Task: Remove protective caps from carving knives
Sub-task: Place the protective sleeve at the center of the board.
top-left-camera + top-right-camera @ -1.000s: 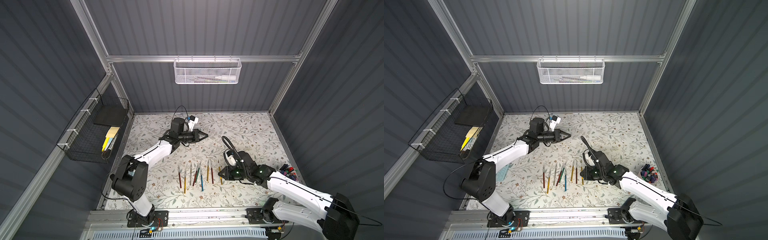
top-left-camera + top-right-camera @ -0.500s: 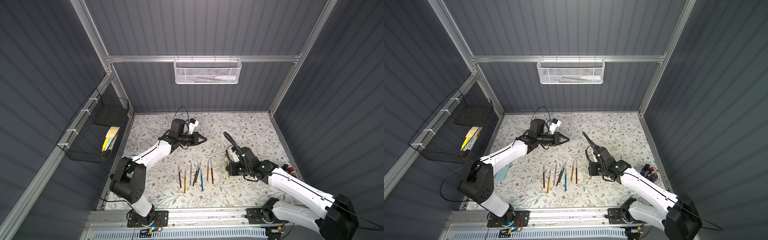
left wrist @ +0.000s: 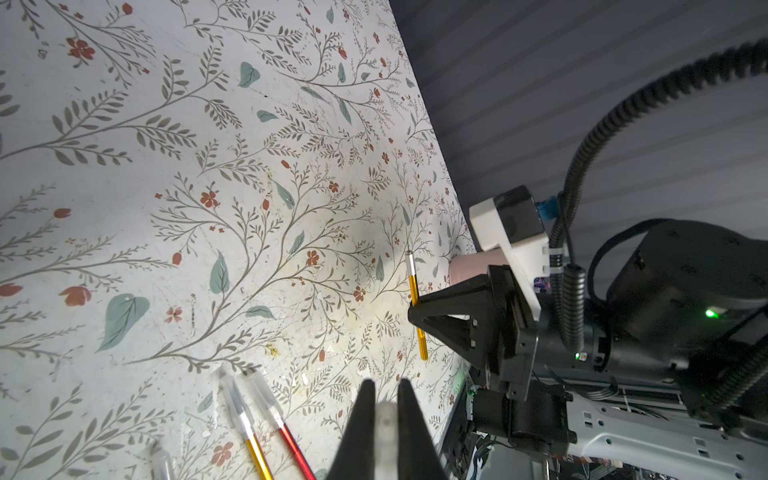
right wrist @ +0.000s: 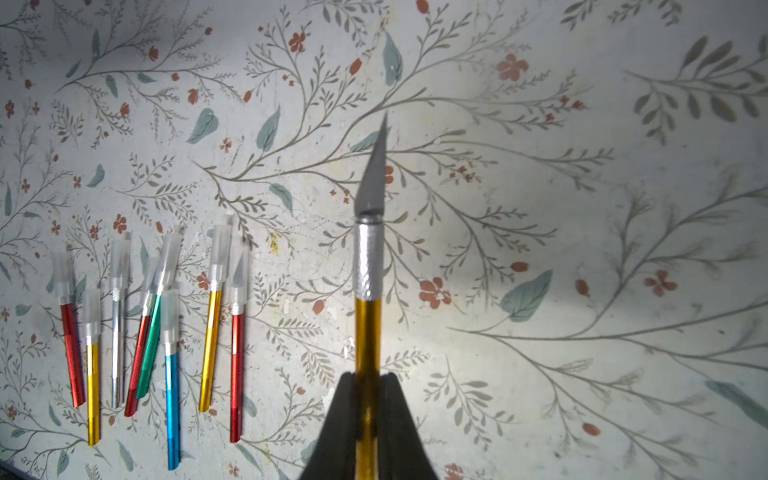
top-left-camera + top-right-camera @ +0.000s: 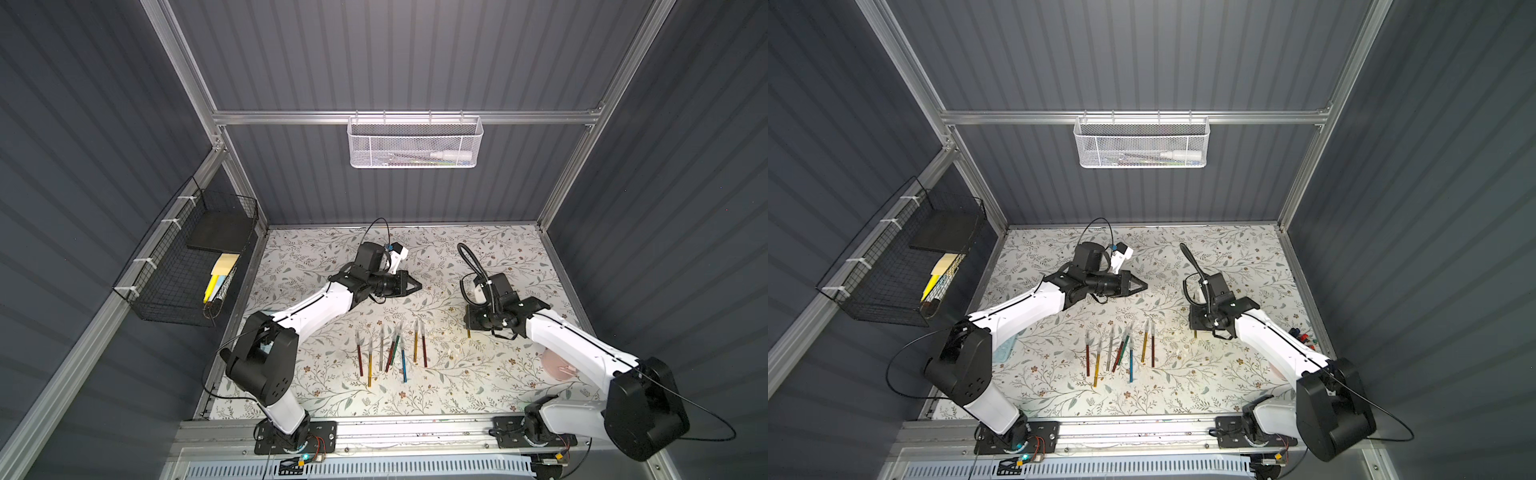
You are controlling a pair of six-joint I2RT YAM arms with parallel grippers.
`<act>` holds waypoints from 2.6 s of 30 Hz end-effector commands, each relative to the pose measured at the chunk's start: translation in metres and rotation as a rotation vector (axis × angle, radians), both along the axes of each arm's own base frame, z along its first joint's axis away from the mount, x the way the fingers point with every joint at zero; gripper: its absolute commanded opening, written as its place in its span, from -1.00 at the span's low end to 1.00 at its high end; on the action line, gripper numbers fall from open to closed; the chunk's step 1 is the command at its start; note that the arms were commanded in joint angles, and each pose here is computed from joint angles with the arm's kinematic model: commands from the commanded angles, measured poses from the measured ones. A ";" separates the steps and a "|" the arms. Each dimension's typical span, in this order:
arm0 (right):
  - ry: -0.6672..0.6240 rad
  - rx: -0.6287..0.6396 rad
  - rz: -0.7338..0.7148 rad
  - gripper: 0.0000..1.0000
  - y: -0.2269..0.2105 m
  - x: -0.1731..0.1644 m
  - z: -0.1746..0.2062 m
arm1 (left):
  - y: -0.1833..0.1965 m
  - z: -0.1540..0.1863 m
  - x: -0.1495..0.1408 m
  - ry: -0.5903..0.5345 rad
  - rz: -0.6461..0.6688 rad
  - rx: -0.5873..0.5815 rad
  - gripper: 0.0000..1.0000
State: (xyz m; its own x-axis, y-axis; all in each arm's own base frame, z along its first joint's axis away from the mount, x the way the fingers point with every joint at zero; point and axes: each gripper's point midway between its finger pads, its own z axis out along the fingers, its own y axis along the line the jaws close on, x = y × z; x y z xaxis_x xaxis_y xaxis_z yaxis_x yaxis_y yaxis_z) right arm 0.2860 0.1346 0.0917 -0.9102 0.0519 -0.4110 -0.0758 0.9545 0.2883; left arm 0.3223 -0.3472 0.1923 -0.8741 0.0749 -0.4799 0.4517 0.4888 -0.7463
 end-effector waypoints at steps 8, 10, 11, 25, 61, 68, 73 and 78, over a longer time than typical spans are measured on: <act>0.089 -0.009 -0.042 -0.98 -0.023 0.028 -0.016 | -0.034 -0.019 0.007 0.002 -0.017 0.062 -0.98; 0.126 -0.046 -0.056 -0.99 -0.029 0.029 -0.025 | -0.038 -0.020 0.005 0.001 -0.026 0.062 -0.99; 0.138 -0.061 -0.056 -0.99 -0.031 0.031 -0.027 | -0.041 -0.020 0.003 -0.002 -0.032 0.060 -0.98; 0.256 -0.204 -0.107 -0.97 -0.051 0.034 -0.059 | -0.062 -0.039 -0.021 0.007 -0.089 0.103 -0.97; 0.347 -0.248 -0.102 -0.83 -0.053 0.033 -0.077 | -0.074 -0.059 -0.027 0.040 -0.097 0.118 -0.96; 0.357 -0.259 -0.106 -0.72 -0.055 0.032 -0.078 | -0.072 -0.061 -0.028 0.037 -0.094 0.126 -0.96; 0.359 -0.270 -0.110 -0.68 -0.057 0.031 -0.077 | -0.073 -0.065 -0.027 0.044 -0.092 0.131 -0.96; 0.357 -0.268 -0.109 -0.62 -0.056 0.032 -0.077 | -0.072 -0.070 -0.026 0.047 -0.091 0.144 -0.96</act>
